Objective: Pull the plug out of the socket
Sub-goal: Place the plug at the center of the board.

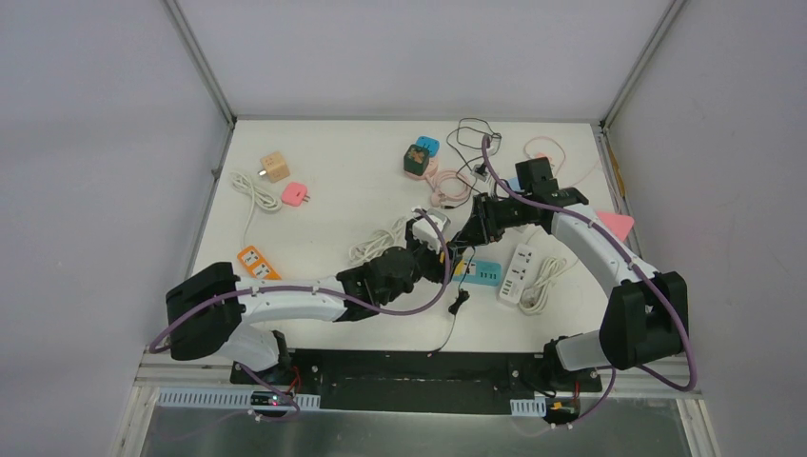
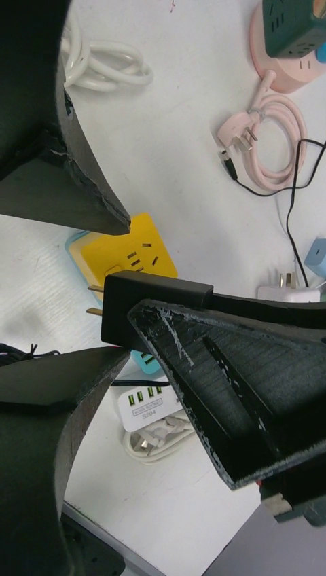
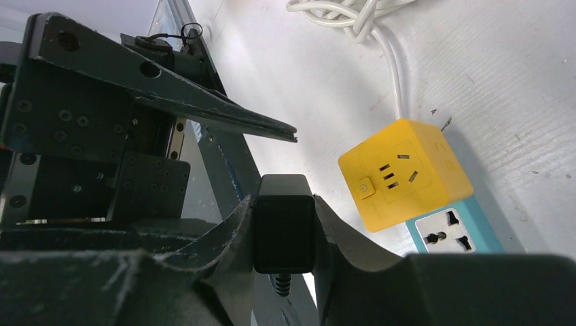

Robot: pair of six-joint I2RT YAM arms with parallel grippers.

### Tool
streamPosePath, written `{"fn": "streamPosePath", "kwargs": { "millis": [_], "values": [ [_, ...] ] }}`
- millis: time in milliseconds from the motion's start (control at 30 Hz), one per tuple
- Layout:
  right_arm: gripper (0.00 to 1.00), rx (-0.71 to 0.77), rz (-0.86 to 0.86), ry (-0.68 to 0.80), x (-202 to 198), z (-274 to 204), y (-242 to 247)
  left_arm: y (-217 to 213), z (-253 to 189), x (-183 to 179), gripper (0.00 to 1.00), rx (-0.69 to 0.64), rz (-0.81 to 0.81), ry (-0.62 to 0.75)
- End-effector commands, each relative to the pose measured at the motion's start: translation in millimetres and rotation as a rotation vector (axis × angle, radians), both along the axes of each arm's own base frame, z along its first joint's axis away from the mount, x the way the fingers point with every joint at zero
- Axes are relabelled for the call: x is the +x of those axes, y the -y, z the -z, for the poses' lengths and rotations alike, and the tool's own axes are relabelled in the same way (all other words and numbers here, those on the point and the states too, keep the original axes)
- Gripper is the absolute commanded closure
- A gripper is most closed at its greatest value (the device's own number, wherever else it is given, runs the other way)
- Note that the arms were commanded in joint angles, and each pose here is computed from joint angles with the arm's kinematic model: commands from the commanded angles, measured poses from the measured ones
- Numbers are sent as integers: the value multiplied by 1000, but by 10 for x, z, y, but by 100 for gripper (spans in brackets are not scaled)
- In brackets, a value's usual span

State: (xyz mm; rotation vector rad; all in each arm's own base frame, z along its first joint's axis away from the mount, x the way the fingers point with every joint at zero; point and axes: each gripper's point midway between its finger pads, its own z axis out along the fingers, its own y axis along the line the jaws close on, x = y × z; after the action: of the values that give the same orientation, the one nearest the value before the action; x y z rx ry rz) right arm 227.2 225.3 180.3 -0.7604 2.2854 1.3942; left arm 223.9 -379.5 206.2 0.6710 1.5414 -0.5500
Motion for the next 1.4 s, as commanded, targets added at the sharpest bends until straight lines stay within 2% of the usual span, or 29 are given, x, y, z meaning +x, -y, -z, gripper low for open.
{"fn": "streamPosePath", "kwargs": {
  "millis": [0, 533, 833, 1067, 1100, 1167, 1233, 1267, 1367],
  "values": [
    [100, 31, -1, 32, 66, -129, -42, 103, -117, 28, 39, -32, 54, -14],
    [100, 34, -11, -1, 47, -86, -74, 163, 18, 148, 46, 18, 74, -4],
    [94, 22, -23, -15, 27, -45, -93, 187, 28, 167, 46, 26, 85, 22],
    [89, 6, -27, -18, 29, -6, -100, 225, 11, 126, 51, 26, 125, 47],
    [88, 5, -29, -22, 22, 0, -102, 231, 1, 122, 58, 26, 131, 53],
    [87, 3, -31, -20, 18, 0, -103, 239, -4, 114, 84, 29, 140, 58],
    [83, 3, -34, -20, 14, -3, -103, 245, 17, 96, 97, 41, 154, 62],
    [80, 3, -35, -18, 13, -4, -102, 246, 31, 85, 100, 49, 163, 62],
    [66, 7, -40, -15, 1, -23, -101, 235, 74, 50, 100, 66, 189, 59]
  ]
}}
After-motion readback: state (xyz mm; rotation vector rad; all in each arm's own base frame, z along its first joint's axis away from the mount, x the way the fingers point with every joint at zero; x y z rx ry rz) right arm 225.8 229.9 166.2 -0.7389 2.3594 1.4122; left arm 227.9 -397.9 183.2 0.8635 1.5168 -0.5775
